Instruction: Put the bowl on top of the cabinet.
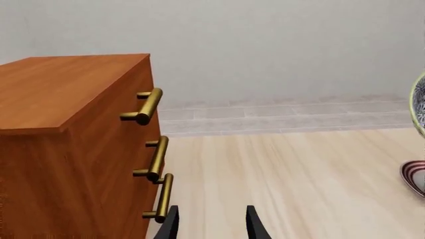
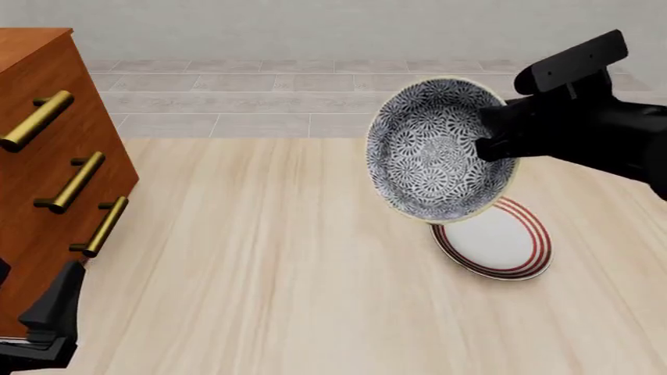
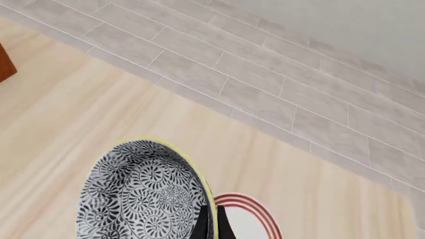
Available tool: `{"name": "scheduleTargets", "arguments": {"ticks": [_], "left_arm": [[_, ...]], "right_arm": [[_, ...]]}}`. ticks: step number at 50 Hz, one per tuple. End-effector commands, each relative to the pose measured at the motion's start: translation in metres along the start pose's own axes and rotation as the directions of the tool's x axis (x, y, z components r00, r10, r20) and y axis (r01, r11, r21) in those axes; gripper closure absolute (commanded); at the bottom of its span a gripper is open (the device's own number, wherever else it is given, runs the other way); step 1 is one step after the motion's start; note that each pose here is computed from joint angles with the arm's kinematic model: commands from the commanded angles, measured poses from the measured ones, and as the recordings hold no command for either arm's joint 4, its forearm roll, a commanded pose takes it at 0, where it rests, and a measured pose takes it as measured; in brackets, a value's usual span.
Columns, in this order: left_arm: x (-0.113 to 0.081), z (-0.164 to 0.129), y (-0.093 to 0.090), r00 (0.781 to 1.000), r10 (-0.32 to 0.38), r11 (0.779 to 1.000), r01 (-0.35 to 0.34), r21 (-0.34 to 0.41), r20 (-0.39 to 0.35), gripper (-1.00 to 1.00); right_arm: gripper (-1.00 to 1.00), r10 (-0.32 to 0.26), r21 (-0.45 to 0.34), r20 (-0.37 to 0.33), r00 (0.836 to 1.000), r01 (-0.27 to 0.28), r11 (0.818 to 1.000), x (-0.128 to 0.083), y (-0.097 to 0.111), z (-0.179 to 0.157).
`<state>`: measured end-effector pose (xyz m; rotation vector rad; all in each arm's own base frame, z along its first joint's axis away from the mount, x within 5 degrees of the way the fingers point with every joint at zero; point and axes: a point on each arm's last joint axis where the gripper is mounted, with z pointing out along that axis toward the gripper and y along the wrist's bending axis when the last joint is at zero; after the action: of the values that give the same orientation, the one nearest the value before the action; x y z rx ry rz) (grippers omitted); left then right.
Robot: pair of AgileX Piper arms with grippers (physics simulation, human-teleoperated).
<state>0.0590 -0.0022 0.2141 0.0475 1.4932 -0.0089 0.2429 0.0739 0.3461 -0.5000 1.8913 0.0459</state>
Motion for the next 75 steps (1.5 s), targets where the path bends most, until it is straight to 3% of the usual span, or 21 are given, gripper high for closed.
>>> {"name": "scheduleTargets", "arguments": {"ticks": [1, 50, 66, 69, 75], "left_arm": [[-0.001, -0.001, 0.0, 1.0, -0.004, 1.0, 0.004, 0.003, 0.006, -1.0], [-0.002, -0.001, -0.001, 1.0, -0.013, 1.0, 0.013, 0.019, 0.015, -1.0], [-0.002, -0.002, -0.001, 1.0, -0.019, 1.0, 0.019, 0.019, 0.018, -1.0], [-0.002, -0.002, -0.001, 1.0, -0.021, 1.0, 0.021, 0.018, 0.021, -1.0], [-0.002, -0.002, -0.001, 1.0, -0.022, 1.0, 0.022, 0.021, 0.021, -1.0]], "right_arm": [[1.0, 0.002, -0.043, 0.026, 1.0, -0.001, 0.999, -0.009, 0.011, 0.004], [1.0, -0.033, -0.213, 0.107, 0.994, 0.055, 0.976, -0.046, 0.063, 0.018], [1.0, -0.052, -0.254, 0.115, 0.992, 0.08, 0.964, -0.042, 0.081, 0.032], [1.0, -0.091, -0.242, 0.148, 0.985, 0.125, 0.962, -0.042, 0.08, 0.029], [1.0, -0.077, -0.26, 0.142, 0.987, 0.112, 0.959, -0.044, 0.087, 0.035]]}}
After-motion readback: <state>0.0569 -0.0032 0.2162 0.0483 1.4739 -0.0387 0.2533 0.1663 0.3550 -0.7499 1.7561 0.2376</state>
